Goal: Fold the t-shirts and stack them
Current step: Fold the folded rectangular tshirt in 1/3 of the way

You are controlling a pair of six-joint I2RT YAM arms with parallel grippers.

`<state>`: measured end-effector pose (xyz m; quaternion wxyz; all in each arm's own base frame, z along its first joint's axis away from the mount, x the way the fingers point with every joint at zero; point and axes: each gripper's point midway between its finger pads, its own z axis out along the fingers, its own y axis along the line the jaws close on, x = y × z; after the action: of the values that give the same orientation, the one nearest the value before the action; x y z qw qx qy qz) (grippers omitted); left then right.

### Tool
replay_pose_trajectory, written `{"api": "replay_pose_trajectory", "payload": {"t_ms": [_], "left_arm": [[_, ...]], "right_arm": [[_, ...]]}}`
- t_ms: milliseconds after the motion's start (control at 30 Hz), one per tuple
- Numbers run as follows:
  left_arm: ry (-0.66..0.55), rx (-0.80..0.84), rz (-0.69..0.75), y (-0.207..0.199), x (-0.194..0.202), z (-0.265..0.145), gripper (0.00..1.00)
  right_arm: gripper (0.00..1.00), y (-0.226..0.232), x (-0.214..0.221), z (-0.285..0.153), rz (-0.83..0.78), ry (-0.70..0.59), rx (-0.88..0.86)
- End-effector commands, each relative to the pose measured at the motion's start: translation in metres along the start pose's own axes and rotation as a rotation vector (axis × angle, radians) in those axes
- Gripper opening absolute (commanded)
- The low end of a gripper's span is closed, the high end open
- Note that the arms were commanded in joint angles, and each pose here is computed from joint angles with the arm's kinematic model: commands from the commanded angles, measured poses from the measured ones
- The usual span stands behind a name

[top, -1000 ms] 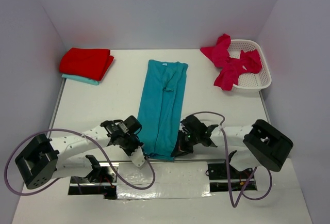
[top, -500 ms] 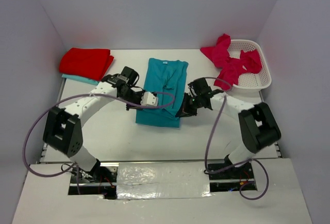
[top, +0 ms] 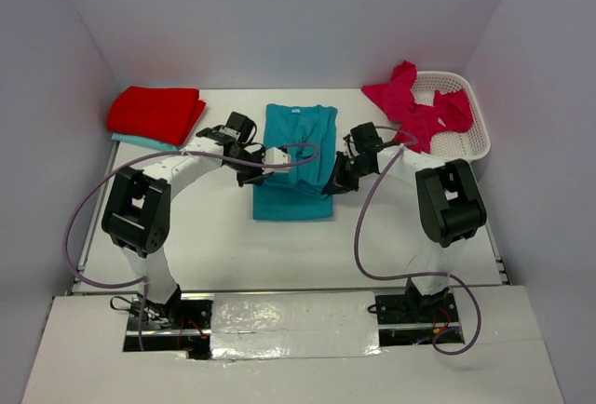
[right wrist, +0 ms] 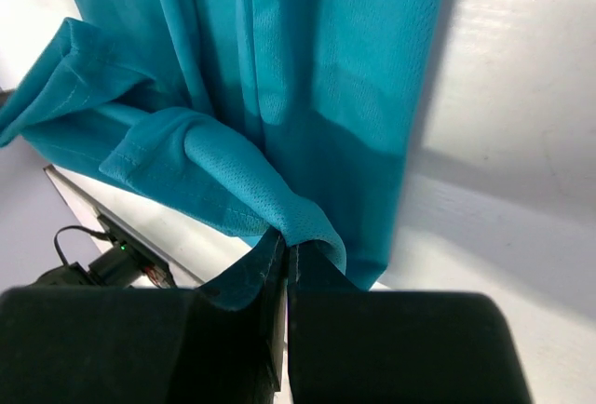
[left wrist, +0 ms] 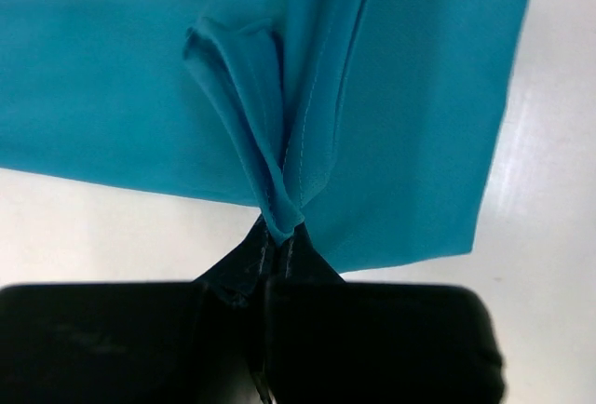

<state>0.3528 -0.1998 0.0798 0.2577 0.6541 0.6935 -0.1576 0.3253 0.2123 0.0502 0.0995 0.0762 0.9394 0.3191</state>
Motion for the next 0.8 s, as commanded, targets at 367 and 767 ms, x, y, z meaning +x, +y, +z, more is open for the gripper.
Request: {"api": "replay_pose_trajectory", "payload": {"t_ms": [367,767], "left_arm": [[-0.11,-0.155,-0.014,0.068,-0.039,0.002,0.0],[0.055,-0.396,-0.248,0.139,0.005,0.023,0.83]], "right_arm": [[0.0,0.005,-0.054,-0.017,-0.043,-0.044,0.019],[0.55,-0.027,-0.132,-0.035,0.013,-0.17,0.056]]}}
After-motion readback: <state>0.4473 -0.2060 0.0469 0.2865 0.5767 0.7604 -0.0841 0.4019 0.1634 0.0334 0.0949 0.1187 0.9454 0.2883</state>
